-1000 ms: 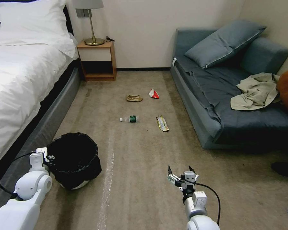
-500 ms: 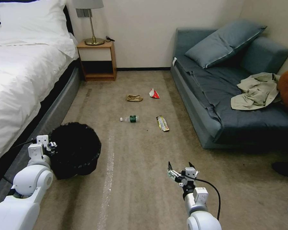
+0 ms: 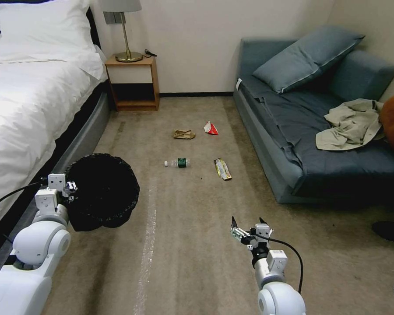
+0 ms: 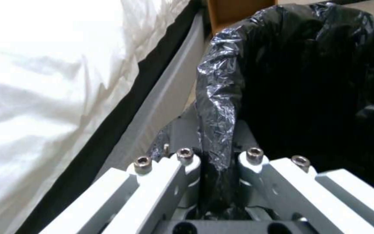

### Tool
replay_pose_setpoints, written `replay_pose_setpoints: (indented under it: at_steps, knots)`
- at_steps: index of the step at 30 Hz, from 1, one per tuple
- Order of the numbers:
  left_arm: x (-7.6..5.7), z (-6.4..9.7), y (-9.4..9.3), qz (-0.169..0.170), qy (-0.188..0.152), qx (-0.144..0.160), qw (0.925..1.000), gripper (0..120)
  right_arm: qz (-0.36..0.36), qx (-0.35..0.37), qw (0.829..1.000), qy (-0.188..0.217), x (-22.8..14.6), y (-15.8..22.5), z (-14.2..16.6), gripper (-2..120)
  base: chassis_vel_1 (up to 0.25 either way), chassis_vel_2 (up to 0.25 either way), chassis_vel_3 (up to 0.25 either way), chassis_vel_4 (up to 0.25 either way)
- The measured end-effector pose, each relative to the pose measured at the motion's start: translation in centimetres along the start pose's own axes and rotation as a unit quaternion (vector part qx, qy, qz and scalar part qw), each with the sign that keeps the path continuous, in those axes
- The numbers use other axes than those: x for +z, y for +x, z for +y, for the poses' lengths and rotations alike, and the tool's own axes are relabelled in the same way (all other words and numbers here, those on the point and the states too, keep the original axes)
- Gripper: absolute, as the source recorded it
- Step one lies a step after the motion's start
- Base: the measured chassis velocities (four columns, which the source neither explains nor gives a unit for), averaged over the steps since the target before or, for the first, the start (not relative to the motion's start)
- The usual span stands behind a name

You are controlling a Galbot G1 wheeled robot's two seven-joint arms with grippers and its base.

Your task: Pick up the trash bin, then pick up the garbage on the floor and place it into the trash bin.

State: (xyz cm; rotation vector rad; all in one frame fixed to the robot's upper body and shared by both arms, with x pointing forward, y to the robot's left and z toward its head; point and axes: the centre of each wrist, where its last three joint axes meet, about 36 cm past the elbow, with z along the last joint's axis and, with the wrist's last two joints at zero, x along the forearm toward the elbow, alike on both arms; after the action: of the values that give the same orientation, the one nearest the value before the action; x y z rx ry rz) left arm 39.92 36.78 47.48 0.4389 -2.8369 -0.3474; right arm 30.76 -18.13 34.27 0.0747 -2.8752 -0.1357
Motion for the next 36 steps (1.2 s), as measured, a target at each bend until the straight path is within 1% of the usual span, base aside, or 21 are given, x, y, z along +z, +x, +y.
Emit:
replay_pose_setpoints:
  at_steps: [10, 18, 28, 36]
  knots:
    - [-0.5, -0.1, 0.7, -0.01, -0.007, 0.001, 0.9999, 5, 0.004, -0.007, 1.0, 0.01, -0.6, -0.9, -0.9, 100, 0.0, 0.0, 0.0, 0.0]
    - [0.0, -0.3, 0.8, -0.01, -0.019, -0.001, 0.9998, 5, 0.013, -0.014, 0.999, 0.03, -1.2, -1.8, -2.9, 100, 0.0, 0.0, 0.0, 0.0]
    - [0.3, -0.4, 0.9, -0.011, -0.027, -0.006, 0.9996, 5, 0.02, -0.021, 0.999, 0.032, -1.9, -3.0, -3.8, 100, 0.0, 0.0, 0.0, 0.0]
    - [0.3, -0.4, 0.8, -0.012, -0.029, -0.008, 0.9995, 5, 0.026, -0.026, 0.999, 0.03, -1.8, -3.7, -4.2, 100, 0.0, 0.0, 0.0, 0.0]
